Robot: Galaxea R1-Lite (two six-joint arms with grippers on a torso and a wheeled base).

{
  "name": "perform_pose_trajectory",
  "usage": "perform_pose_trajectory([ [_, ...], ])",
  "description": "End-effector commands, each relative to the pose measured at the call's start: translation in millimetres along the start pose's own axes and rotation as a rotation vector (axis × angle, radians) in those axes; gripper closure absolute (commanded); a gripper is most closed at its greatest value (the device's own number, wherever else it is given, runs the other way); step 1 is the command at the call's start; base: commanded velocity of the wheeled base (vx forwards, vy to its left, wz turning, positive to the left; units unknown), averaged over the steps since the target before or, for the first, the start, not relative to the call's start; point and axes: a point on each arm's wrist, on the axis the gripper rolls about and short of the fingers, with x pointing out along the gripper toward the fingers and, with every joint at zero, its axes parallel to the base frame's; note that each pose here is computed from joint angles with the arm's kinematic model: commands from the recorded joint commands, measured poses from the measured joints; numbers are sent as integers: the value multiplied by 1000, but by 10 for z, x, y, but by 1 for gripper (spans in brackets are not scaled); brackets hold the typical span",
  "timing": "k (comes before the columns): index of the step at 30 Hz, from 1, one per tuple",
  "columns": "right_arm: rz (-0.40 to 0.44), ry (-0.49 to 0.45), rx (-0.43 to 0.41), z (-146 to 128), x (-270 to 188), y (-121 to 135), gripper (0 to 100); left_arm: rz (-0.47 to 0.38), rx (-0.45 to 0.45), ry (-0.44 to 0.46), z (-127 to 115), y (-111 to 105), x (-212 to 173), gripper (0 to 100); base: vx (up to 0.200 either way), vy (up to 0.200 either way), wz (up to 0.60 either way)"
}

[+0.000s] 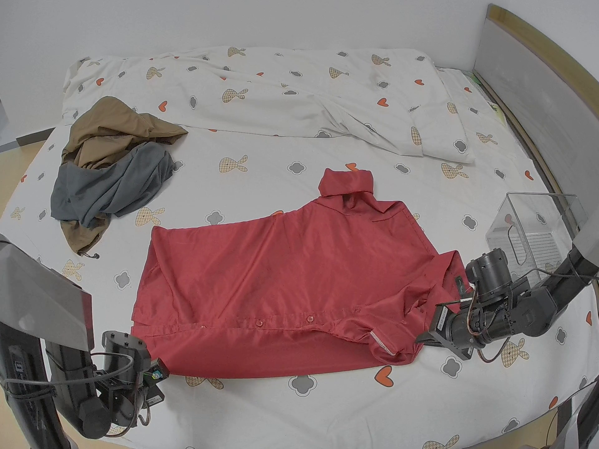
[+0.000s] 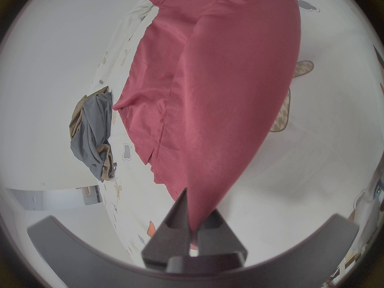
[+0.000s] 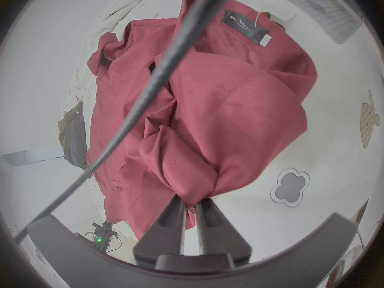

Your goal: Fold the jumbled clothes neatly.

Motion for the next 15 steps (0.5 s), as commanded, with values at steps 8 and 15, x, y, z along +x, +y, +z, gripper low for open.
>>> perform_pose_trajectory([
  [8,-99,103,14,-253,-124,-150,100,-77,25,13,-91,22,-159,100,0,0,0],
  [15,-122,126,12,-380,-254,-215,100,-118,57,51,-138,-20,-169,100,0,0,0],
])
